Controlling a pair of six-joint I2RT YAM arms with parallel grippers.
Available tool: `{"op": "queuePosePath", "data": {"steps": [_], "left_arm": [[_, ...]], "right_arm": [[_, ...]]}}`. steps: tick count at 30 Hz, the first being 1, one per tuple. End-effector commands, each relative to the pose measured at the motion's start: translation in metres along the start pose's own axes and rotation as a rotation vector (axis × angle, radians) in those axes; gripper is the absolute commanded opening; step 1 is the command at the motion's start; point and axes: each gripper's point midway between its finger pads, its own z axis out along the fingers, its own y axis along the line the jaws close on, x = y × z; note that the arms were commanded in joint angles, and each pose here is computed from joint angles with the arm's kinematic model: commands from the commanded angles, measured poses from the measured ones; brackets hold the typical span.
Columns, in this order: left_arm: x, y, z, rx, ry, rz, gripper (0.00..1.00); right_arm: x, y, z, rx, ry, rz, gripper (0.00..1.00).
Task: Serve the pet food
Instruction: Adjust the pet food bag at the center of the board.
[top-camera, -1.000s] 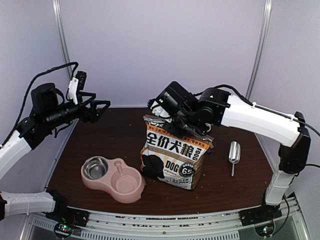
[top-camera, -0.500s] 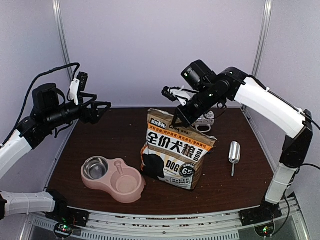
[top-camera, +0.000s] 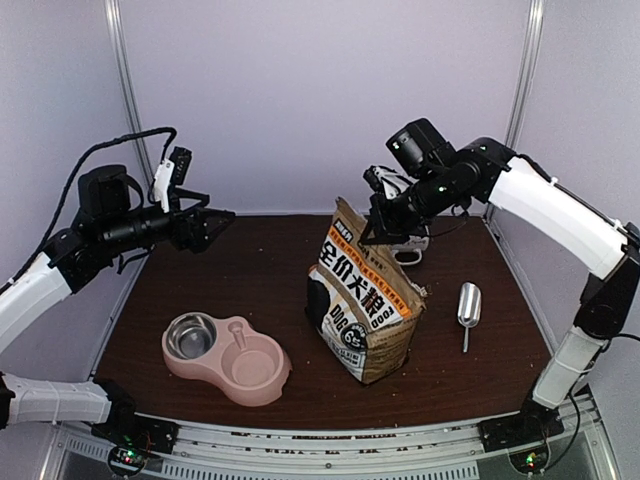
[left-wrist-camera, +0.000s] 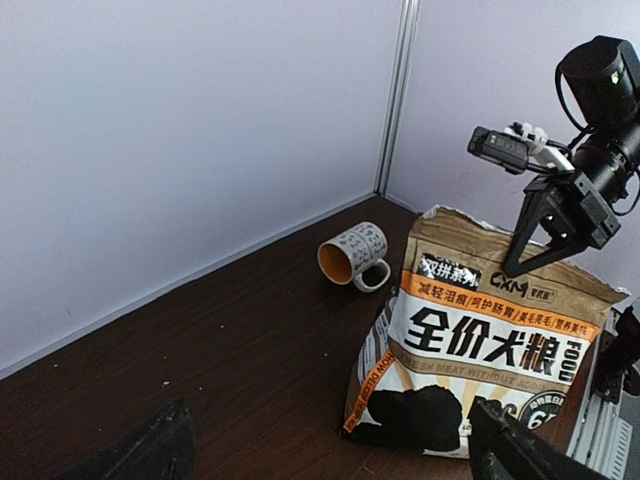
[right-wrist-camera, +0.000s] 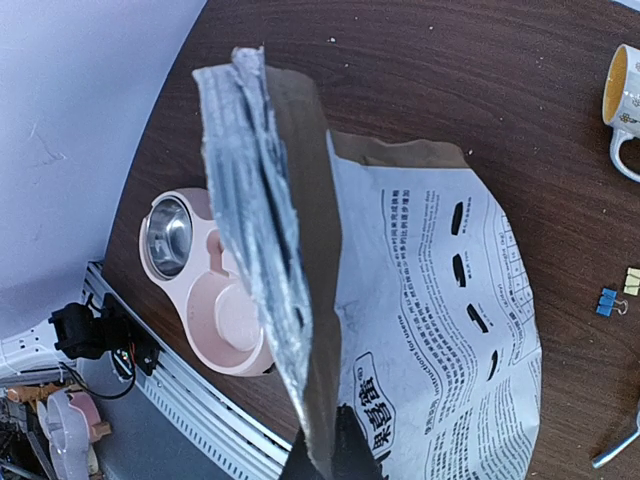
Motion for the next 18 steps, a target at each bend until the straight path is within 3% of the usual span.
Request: {"op": "queuePosePath", "data": {"steps": [1, 6, 13, 18], "left_arm": [[-0.012, -0.015, 0.004, 0.058, -0.019, 0.013, 0.98], [-0.007, -0.019, 0.01, 0.076, 0.001, 0.006, 0.98], [0.001, -0.017, 0.016, 0.072, 0.028, -0.018, 0.98], [0.005, -0.011, 0.019, 0.037, 0.045, -0.034, 0.98]], "right_arm": [[-0.093, 0.08, -0.146, -0.382, -0.562, 0.064, 0.0], [-0.108, 0.082, -0.16, -0.422, -0.66, 0.118, 0.0], [-0.098, 0.052, -0.103, -0.321, -0.613, 0.17, 0.0], [-0.093, 0.029, -0.093, -0.217, -0.642, 0.165, 0.0]]}}
